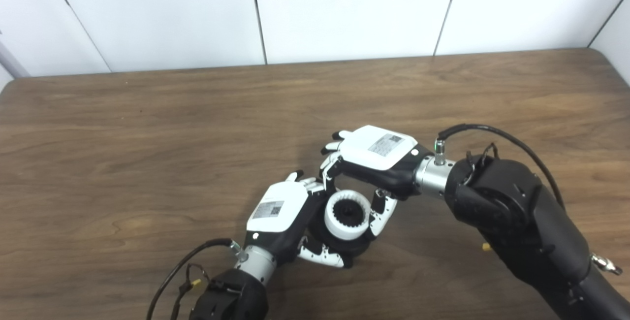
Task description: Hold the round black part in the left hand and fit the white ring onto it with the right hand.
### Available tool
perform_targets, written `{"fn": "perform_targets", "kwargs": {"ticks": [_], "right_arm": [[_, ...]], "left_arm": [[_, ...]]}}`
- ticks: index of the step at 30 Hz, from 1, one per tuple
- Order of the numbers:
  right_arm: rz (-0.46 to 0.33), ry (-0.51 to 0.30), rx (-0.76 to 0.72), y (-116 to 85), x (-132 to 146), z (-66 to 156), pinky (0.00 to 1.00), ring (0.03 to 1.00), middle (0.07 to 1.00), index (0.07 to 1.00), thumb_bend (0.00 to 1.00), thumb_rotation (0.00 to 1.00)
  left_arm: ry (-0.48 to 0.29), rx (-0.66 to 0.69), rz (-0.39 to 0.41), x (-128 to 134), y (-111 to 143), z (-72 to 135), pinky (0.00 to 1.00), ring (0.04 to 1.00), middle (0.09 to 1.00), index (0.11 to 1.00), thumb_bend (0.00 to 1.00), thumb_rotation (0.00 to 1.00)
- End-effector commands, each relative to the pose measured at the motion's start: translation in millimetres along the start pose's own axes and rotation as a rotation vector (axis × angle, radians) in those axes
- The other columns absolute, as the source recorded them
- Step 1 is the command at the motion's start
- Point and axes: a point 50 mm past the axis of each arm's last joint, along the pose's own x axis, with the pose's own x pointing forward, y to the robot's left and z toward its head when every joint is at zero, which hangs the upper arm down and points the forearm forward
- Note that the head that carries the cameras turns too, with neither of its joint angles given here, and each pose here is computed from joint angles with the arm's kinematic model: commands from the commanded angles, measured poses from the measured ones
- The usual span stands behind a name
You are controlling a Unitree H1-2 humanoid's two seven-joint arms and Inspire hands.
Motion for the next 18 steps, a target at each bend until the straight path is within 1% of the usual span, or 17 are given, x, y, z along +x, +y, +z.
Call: {"fn": "perform_targets", "kwargs": {"ticks": [1, 8, 11, 14, 15, 16, 17, 18], "right_arm": [[-0.058, -0.032, -0.036, -10.3, 1.7, 5.0, 1.00, 0.924, 0.791, 0.482, 0.52, 0.14], [-0.040, -0.042, -0.069, -6.7, 3.0, 9.6, 1.00, 0.926, 0.787, 0.482, 0.52, 0.14], [-0.037, -0.036, -0.070, -6.4, 2.6, 9.5, 1.00, 0.923, 0.784, 0.485, 0.53, 0.14], [-0.038, -0.012, -0.094, -5.6, 1.6, 8.6, 1.00, 0.920, 0.785, 0.490, 0.52, 0.15], [-0.039, -0.006, -0.103, -5.5, 1.4, 8.2, 1.00, 0.921, 0.789, 0.554, 0.74, 0.23], [-0.041, -0.002, -0.110, -5.7, 1.1, 7.5, 0.99, 0.921, 0.794, 0.596, 0.86, 0.29], [-0.044, 0.000, -0.111, -6.3, 0.7, 6.8, 0.98, 0.922, 0.804, 0.645, 0.94, 0.37], [-0.046, 0.002, -0.109, -7.6, 0.1, 6.3, 0.98, 0.923, 0.810, 0.665, 0.97, 0.41]], "left_arm": [[-0.034, 0.005, 0.021, 1.6, 7.2, 10.7, 1.00, 0.878, 0.783, 0.480, 0.52, 0.06], [-0.032, 0.003, 0.026, 1.0, 7.8, 10.5, 1.00, 0.873, 0.780, 0.480, 0.52, 0.06], [-0.031, 0.006, 0.025, 1.0, 8.3, 10.2, 1.00, 0.871, 0.778, 0.480, 0.52, 0.06], [-0.025, 0.001, 0.019, 0.9, 8.9, 10.3, 1.00, 0.876, 0.779, 0.480, 0.52, 0.06], [-0.025, 0.002, 0.018, 0.8, 9.1, 10.2, 1.00, 0.876, 0.778, 0.480, 0.52, 0.06], [-0.027, 0.005, 0.019, 0.6, 9.2, 10.1, 1.00, 0.876, 0.777, 0.480, 0.52, 0.06], [-0.028, 0.006, 0.020, 0.5, 9.2, 10.0, 1.00, 0.874, 0.774, 0.480, 0.52, 0.06], [-0.028, 0.007, 0.020, 0.4, 9.3, 9.8, 1.00, 0.874, 0.774, 0.480, 0.52, 0.06]]}}
